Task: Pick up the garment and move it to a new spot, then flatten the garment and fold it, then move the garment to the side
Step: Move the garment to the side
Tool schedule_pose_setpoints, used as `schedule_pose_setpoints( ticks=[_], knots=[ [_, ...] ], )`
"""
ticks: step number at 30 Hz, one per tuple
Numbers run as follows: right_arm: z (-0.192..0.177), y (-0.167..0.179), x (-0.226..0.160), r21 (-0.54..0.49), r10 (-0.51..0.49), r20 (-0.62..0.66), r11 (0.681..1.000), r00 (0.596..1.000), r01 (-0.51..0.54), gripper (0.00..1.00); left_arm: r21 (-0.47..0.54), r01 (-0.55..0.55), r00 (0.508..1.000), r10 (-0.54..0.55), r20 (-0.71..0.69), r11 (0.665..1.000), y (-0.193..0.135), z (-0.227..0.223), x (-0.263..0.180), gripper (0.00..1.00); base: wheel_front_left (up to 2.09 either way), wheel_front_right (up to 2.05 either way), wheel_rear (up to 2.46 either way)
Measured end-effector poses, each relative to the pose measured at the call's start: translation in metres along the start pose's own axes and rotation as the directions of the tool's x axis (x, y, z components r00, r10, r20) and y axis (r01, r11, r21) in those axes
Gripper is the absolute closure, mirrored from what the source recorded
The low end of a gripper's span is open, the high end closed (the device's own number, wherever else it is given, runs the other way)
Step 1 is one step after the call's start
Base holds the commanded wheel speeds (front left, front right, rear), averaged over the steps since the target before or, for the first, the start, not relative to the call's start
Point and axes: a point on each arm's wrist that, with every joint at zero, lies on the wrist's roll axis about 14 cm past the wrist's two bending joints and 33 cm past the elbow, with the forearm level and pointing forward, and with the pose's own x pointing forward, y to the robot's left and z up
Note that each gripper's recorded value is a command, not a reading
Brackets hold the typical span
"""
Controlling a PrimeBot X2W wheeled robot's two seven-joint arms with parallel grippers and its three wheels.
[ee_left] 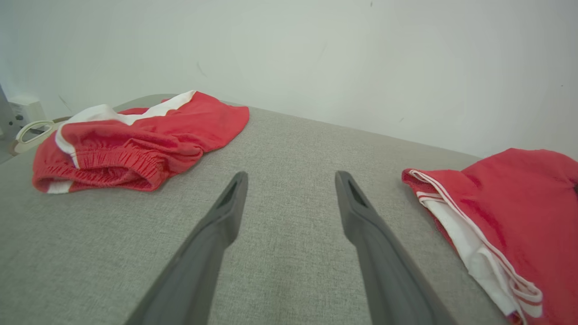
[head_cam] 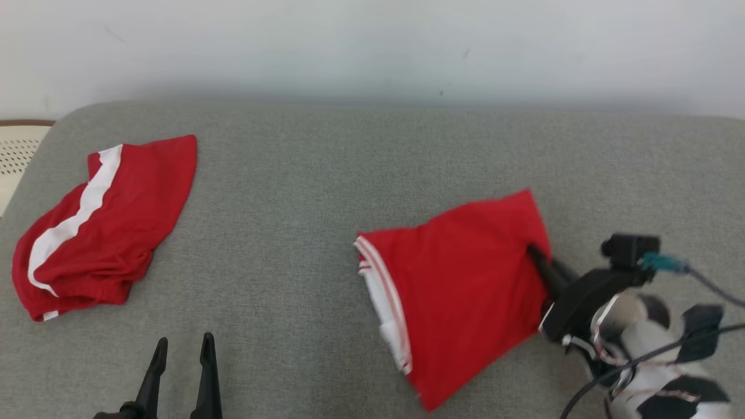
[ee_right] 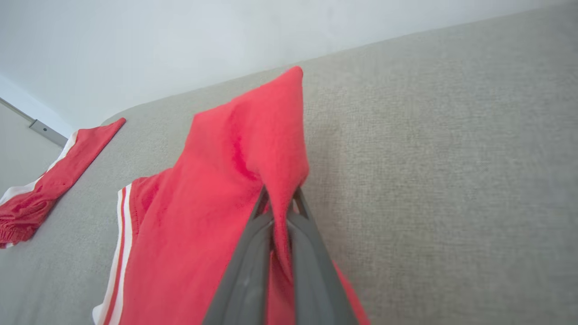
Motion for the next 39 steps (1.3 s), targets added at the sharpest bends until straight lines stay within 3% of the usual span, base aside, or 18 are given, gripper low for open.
schedule_pose_setpoints(
  ticks=[8,15,24,27,39],
  knots=[
    [0.053,-0.072,0.007,-0.05,-0.137,0.067,0.989,0.988,0.14,1.0,0.007,0.035,0.999,-0.035,0.004,0.999,-0.01,-0.004,0.019,0.0,0.0,0.0,0.0],
    [0.074,-0.132,0.004,-0.112,-0.254,0.068,0.959,0.965,0.26,1.0,0.035,0.085,0.996,-0.085,0.001,0.996,-0.02,-0.012,0.038,0.0,0.0,0.0,0.0],
    [0.09,-0.21,-0.004,-0.145,-0.414,0.073,0.896,0.907,0.421,1.0,0.071,0.137,0.991,-0.137,0.002,0.988,-0.028,-0.023,0.063,0.0,0.0,0.0,0.0],
    [0.098,-0.239,-0.011,-0.171,-0.476,0.077,0.859,0.876,0.482,1.0,0.086,0.157,0.987,-0.158,0.007,0.984,-0.032,-0.026,0.072,0.0,0.0,0.0,0.0],
    [0.106,-0.293,-0.015,-0.242,-0.581,0.065,0.78,0.811,0.577,1.0,0.098,0.178,0.984,-0.179,0.002,0.979,-0.035,-0.037,0.089,0.0,0.0,0.0,0.0]
  ],
)
